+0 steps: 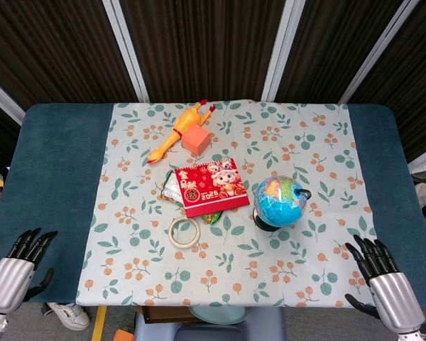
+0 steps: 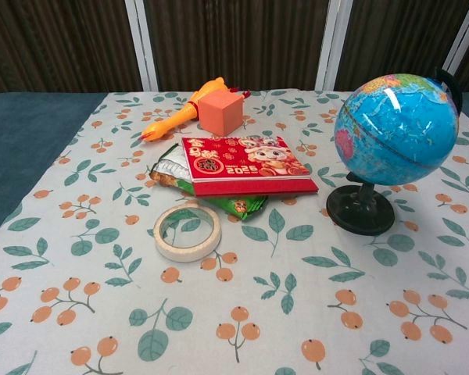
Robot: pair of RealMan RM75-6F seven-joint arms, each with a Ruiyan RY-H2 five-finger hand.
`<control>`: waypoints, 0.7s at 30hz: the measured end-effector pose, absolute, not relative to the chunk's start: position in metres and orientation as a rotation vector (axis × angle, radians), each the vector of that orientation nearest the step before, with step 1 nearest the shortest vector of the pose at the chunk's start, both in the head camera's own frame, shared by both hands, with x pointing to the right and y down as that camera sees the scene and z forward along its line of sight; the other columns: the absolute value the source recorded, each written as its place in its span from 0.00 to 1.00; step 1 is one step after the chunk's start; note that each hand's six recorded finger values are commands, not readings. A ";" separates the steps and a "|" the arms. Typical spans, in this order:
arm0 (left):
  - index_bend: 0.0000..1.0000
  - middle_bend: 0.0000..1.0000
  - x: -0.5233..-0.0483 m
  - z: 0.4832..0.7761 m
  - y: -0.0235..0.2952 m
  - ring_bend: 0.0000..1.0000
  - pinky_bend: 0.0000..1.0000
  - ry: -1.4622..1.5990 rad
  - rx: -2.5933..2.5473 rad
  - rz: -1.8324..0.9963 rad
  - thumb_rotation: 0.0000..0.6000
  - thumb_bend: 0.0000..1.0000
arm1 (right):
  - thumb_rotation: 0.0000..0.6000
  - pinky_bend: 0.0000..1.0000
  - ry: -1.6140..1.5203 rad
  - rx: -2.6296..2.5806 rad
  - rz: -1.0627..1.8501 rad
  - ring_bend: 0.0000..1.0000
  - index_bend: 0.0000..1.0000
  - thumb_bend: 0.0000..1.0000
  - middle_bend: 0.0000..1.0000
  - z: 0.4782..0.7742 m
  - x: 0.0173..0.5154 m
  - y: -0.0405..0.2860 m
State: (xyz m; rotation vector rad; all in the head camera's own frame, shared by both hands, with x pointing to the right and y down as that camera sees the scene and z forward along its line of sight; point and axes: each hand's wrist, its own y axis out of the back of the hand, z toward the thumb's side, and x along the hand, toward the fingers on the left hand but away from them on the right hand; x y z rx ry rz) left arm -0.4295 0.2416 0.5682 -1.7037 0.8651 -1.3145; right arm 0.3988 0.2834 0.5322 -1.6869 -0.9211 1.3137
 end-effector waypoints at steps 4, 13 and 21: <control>0.00 0.11 -0.428 0.569 0.243 0.02 0.09 0.857 -1.700 -1.315 1.00 0.46 | 1.00 0.00 -0.935 -1.716 1.288 0.00 0.00 0.15 0.00 0.533 0.396 0.283; 0.00 0.10 -0.427 0.573 0.242 0.02 0.09 0.841 -1.709 -1.324 1.00 0.46 | 1.00 0.00 -1.011 -1.723 1.132 0.00 0.00 0.15 0.00 0.533 0.362 0.244; 0.00 0.10 -0.432 0.572 0.238 0.02 0.09 0.847 -1.699 -1.342 1.00 0.47 | 1.00 0.00 -1.049 -1.770 0.993 0.00 0.00 0.15 0.00 0.546 0.293 0.166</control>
